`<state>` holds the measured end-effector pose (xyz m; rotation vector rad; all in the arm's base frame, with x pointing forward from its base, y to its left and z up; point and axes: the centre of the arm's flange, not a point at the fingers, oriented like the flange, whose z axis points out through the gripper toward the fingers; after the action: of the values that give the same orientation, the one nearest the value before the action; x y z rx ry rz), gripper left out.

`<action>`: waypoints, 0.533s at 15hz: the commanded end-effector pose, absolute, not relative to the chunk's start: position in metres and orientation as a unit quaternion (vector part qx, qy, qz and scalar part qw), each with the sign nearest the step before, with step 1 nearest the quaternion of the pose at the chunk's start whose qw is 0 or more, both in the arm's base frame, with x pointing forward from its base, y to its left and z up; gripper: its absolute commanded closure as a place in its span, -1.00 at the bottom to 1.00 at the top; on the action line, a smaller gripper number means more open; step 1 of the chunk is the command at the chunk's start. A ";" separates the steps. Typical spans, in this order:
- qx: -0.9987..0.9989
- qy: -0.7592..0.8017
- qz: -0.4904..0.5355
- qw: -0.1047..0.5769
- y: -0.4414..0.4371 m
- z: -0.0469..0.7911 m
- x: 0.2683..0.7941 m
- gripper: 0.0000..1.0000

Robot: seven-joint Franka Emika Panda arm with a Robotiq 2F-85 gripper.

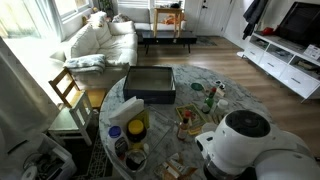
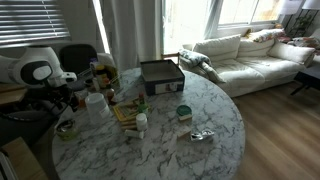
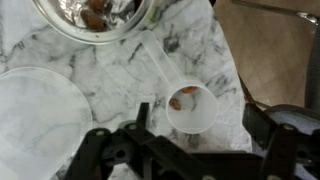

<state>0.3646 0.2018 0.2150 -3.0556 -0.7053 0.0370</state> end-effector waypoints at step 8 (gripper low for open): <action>-0.981 -0.189 0.050 0.006 0.158 0.337 0.351 -1.00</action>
<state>0.3575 0.1873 0.3054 -3.0689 -0.6225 0.1748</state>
